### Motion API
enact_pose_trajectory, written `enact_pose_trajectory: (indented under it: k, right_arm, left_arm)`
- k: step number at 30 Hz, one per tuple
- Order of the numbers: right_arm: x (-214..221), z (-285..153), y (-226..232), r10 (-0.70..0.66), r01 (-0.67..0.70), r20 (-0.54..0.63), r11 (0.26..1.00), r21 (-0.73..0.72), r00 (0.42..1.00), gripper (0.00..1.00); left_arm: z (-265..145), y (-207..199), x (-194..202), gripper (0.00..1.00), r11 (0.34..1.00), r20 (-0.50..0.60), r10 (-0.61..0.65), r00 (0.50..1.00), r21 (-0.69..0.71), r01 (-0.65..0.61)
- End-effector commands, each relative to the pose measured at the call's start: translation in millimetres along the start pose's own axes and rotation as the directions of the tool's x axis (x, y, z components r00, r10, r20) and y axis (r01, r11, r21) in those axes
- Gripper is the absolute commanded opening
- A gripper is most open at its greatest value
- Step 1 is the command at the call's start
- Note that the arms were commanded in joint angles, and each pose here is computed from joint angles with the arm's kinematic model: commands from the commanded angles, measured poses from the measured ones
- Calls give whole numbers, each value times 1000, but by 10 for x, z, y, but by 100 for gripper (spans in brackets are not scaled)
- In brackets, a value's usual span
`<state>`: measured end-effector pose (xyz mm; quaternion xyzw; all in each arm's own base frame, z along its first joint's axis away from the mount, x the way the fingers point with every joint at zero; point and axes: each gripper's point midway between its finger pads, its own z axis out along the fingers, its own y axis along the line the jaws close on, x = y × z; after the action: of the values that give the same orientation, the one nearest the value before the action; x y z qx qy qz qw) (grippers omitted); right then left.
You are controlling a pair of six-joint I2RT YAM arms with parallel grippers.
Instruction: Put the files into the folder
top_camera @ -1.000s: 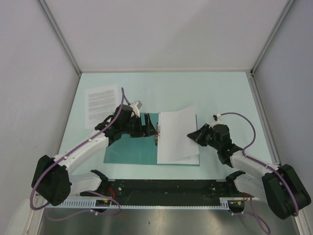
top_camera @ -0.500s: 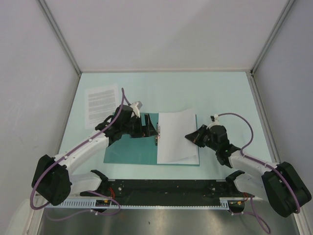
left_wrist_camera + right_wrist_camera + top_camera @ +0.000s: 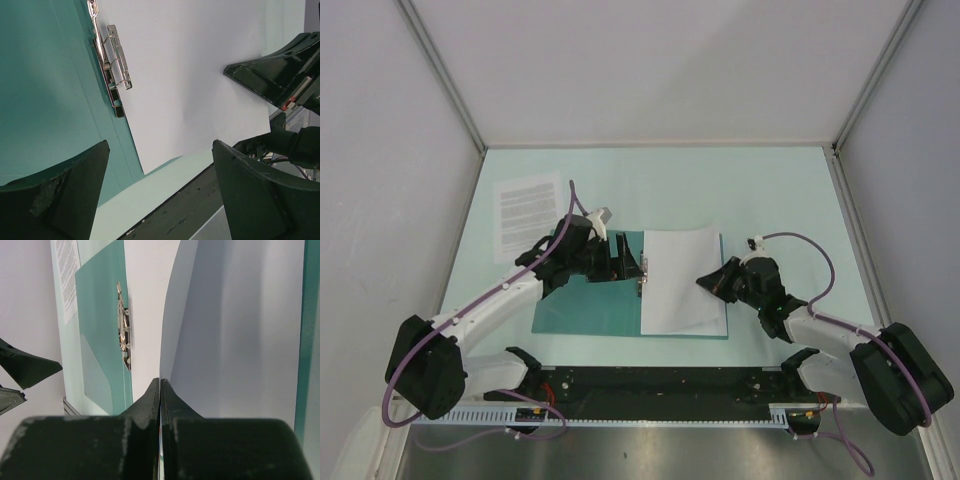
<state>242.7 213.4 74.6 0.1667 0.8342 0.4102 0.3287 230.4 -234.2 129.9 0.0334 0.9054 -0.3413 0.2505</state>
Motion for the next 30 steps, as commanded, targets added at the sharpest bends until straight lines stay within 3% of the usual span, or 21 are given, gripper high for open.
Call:
enact_pose_trajectory:
  k: [1, 2, 5, 8, 9, 10, 11, 17, 21, 24, 27, 30]
  right_arm:
    - [-74, 6, 83, -6, 7, 45, 1000, -25, 999, 0]
    - [-79, 8, 74, -11, 11, 47, 1000, -20, 999, 0]
    - [-85, 3, 50, -35, 35, 46, 999, -5, 998, 14]
    - [-99, -7, 52, -53, 53, 44, 999, 5, 998, 30]
    - [-135, -5, 87, -82, 81, 46, 997, 4, 996, 42]
    - [-113, -22, 12, -93, 92, 28, 995, 44, 995, 48]
    - [-113, -29, -23, -106, 105, 18, 992, 66, 994, 60]
    - [-175, -240, -506, -282, 294, -85, 908, 297, 956, 90]
    - [-367, -367, -689, -382, 385, -99, 814, 434, 919, 95]
    - [-509, -361, -607, -433, 419, -82, 782, 461, 898, 95]
    - [-448, -141, -237, -433, 434, -74, 848, 303, 898, 82]
    - [-284, 86, 74, -405, 415, -94, 895, 165, 910, 59]
  left_arm:
    - [8, -52, -41, 90, 1000, 15, 0, 1000, 27, -1]
    - [9, -55, -44, 90, 1000, 14, -1, 1000, 27, 1]
    - [21, -55, -45, 91, 1000, 12, 1, 1000, 28, -2]
    - [26, -58, -50, 91, 1000, 12, 6, 1000, 30, -7]
    - [29, -56, -62, 91, 1000, 14, 6, 1000, 28, -6]
    - [31, -65, -66, 91, 999, 12, 13, 1000, 30, -13]
    - [26, -59, -74, 91, 1000, 15, 13, 1000, 27, -14]
    - [23, -56, -129, 91, 999, 19, 42, 999, 8, -42]
    - [66, -59, -220, 91, 998, 20, 55, 998, -5, -55]
    - [101, -93, -320, 91, 998, 23, 55, 998, 4, -55]
    - [206, -108, -439, 89, 999, 24, 45, 999, 20, -46]
    - [317, -123, -559, 86, 998, 18, 14, 1000, 55, -15]
